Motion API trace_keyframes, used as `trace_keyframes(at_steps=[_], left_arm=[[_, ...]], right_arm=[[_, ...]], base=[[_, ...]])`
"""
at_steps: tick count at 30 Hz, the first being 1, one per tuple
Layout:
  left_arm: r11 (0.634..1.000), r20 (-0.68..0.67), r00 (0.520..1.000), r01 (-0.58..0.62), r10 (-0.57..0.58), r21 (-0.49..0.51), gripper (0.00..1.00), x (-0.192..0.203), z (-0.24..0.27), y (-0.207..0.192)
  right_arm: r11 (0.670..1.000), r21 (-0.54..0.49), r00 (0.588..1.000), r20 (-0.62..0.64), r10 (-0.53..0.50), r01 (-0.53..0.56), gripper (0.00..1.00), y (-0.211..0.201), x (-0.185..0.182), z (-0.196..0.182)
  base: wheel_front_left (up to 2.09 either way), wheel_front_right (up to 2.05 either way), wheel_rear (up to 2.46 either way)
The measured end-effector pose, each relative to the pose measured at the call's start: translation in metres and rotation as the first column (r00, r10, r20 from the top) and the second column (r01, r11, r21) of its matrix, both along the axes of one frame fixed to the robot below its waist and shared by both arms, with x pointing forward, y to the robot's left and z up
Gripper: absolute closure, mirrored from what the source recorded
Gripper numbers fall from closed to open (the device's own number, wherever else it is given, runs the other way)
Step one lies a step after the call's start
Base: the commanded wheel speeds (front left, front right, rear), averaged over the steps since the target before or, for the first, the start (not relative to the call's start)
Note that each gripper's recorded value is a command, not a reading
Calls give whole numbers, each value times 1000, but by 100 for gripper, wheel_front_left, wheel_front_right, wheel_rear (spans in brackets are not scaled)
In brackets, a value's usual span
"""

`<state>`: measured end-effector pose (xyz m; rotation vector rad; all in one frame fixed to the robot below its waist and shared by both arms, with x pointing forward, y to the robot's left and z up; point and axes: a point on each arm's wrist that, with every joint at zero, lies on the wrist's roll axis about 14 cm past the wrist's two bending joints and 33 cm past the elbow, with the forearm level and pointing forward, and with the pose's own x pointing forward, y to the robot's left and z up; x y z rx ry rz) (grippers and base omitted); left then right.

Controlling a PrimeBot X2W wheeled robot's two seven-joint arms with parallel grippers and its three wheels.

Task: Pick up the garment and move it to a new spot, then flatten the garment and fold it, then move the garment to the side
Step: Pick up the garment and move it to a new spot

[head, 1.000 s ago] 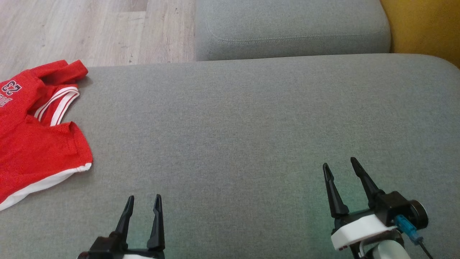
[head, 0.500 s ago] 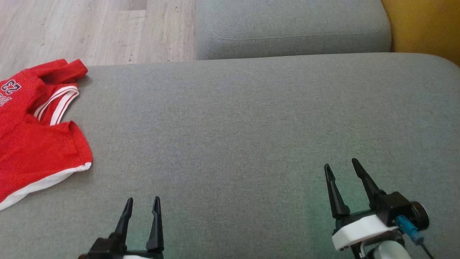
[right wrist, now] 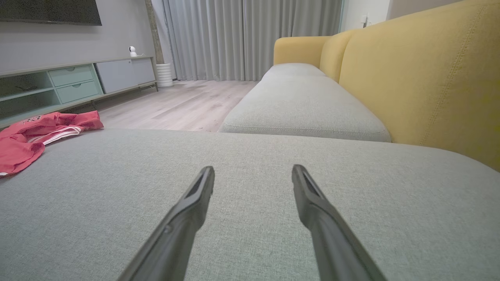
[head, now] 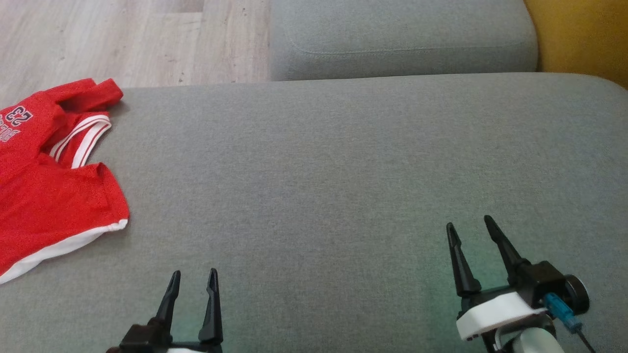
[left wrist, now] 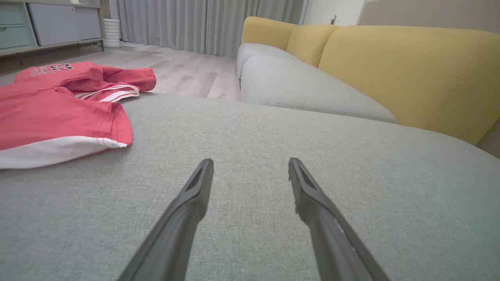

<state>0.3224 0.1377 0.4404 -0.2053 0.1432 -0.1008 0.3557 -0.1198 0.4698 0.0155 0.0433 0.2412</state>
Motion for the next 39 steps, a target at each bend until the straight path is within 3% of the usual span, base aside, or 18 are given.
trace_keyframes(at_steps=[8,15,27,39], left_arm=[[998,2,998,-66,66,1,0,-9,1,19],[981,4,981,-196,196,10,0,-30,0,56],[899,13,899,-438,438,17,0,-86,1,120],[880,66,878,-476,474,5,0,-81,20,133]], right_arm=[[999,-1,999,-18,44,-44,0,14,3,-6],[986,8,986,-19,166,-166,0,55,13,-6],[914,19,914,-9,407,-406,0,139,13,-1],[917,22,917,-28,399,-399,0,136,15,-8]], base=[[0,0,0],[0,0,0],[0,0,0],[0,0,0]])
